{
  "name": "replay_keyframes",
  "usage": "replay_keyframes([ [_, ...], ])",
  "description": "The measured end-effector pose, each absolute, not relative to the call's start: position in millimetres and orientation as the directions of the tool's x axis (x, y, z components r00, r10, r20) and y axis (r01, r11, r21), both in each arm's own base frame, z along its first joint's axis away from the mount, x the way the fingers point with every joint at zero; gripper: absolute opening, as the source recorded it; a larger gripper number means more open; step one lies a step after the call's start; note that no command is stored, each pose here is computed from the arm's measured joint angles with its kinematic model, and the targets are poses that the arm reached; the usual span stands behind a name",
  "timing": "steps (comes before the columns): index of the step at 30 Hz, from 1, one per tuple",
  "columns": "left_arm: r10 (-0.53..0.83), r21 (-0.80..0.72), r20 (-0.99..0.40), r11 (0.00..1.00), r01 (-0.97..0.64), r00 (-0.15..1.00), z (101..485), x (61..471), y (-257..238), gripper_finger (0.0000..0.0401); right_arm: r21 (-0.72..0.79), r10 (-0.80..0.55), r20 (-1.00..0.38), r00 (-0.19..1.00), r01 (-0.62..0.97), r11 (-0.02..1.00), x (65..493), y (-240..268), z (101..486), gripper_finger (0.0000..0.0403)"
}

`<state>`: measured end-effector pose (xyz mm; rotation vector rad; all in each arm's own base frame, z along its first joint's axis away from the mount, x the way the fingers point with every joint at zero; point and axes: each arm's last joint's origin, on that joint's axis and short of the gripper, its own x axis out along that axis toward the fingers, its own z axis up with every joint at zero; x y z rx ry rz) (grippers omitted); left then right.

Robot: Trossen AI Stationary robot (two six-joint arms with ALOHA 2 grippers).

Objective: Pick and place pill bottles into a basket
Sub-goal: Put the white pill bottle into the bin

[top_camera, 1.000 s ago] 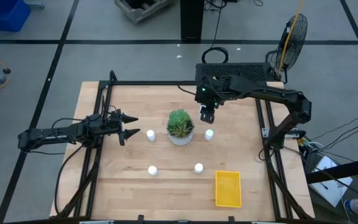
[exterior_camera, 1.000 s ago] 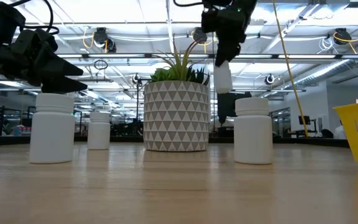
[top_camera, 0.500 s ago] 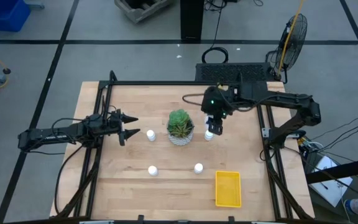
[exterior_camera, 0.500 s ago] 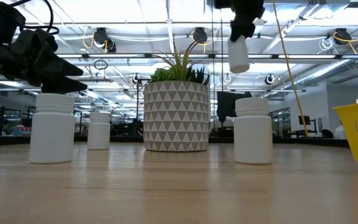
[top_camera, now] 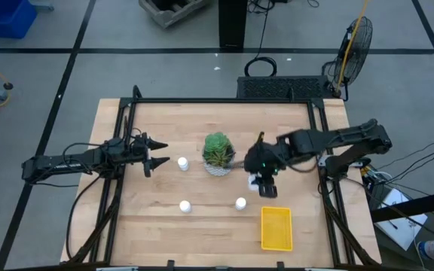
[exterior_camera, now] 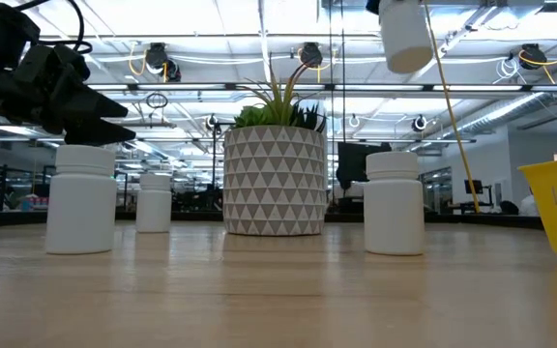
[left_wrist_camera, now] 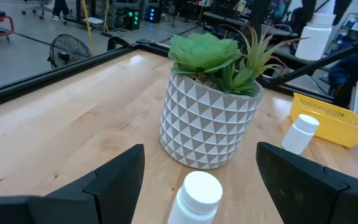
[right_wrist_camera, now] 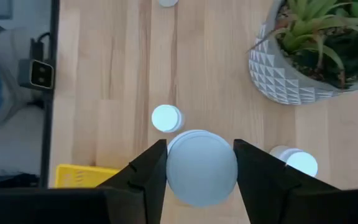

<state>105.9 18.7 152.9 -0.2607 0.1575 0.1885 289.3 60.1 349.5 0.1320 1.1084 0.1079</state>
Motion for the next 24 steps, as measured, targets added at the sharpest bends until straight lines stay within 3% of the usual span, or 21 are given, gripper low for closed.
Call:
replay_keyframes([
  [15, 0.164, -0.240, -0.178, 0.949, -0.205, 0.970, 153, 106, 19, 0.0310, 0.077, 0.040, -0.869, 0.492, 0.054, 0.996, 259, 142, 347, 0.0158],
  [24, 0.164, -0.238, -0.178, 0.950, -0.204, 0.970, 153, 106, 19, 0.0310, 0.101, 0.016, -0.884, 0.468, 0.158, 0.982, 245, 167, 310, 0.0156],
])
